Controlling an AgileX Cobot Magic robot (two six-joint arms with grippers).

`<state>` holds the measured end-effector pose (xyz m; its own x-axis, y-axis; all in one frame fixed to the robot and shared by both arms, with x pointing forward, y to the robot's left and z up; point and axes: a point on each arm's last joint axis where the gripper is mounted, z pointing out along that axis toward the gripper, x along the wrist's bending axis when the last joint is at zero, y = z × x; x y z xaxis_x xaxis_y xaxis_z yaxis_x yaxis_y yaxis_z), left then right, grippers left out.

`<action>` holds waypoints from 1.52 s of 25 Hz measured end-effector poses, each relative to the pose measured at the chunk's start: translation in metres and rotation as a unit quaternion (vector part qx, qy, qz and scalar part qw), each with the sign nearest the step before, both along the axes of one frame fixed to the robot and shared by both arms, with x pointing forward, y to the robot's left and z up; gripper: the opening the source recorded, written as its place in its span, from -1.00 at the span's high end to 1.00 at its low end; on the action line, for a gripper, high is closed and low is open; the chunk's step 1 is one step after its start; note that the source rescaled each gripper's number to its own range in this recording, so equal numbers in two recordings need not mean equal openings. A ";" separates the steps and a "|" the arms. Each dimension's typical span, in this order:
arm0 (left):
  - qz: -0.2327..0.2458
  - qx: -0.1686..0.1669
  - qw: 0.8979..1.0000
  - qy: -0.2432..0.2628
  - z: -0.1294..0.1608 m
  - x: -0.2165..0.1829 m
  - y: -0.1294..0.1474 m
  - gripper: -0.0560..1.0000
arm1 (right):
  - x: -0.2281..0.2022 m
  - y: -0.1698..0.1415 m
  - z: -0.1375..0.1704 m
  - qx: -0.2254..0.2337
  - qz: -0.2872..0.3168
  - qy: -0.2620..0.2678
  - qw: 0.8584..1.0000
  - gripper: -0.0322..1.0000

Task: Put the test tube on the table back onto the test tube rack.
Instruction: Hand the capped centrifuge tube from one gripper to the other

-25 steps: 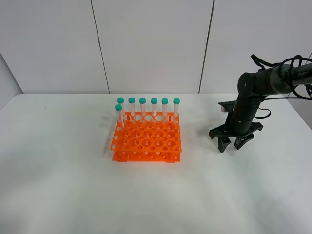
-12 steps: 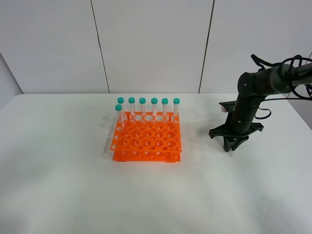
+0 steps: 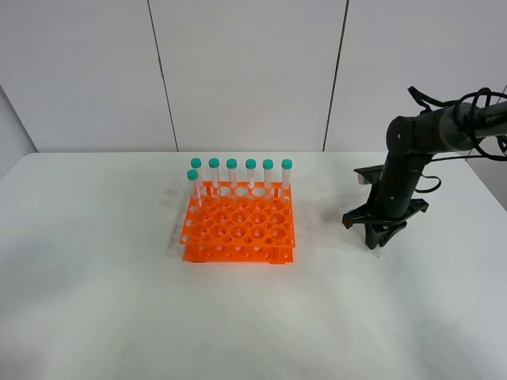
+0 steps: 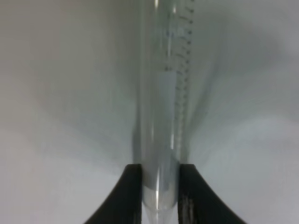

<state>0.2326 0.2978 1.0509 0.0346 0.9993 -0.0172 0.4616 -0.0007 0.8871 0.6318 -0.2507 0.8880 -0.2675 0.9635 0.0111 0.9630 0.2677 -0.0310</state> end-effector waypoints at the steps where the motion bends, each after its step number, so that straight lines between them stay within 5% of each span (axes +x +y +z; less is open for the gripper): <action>1: -0.001 0.002 1.000 0.000 0.000 0.000 0.000 -0.95 | 0.000 0.000 0.005 0.000 0.002 -0.006 1.000 0.94; 12: -0.003 0.005 1.000 0.000 0.000 0.000 0.000 -0.95 | -0.012 0.002 0.125 0.037 0.000 -0.180 0.983 0.94; 16: -0.003 0.005 1.000 0.000 0.000 0.000 0.000 -0.95 | -0.033 0.025 0.167 0.030 0.058 -0.230 0.971 0.94; 21: -0.003 0.006 1.000 0.000 0.000 0.000 0.000 -0.93 | -0.070 0.061 0.191 0.000 0.130 -0.264 0.956 0.94; 25: -0.003 0.006 1.000 0.000 0.000 0.000 0.000 -0.91 | -0.116 0.074 0.190 0.027 0.158 -0.310 0.937 0.94; 29: -0.003 0.006 1.000 0.000 0.000 0.000 0.000 -0.91 | -0.161 0.067 0.190 0.087 0.157 -0.394 0.902 0.94; 34: -0.003 0.007 1.000 0.000 0.000 0.000 0.000 -0.91 | -0.206 0.048 0.191 0.152 0.143 -0.527 0.824 0.94; 38: -0.003 0.007 1.000 0.000 0.000 0.000 0.000 -0.91 | -0.229 0.038 0.176 0.173 0.144 -0.580 0.783 0.94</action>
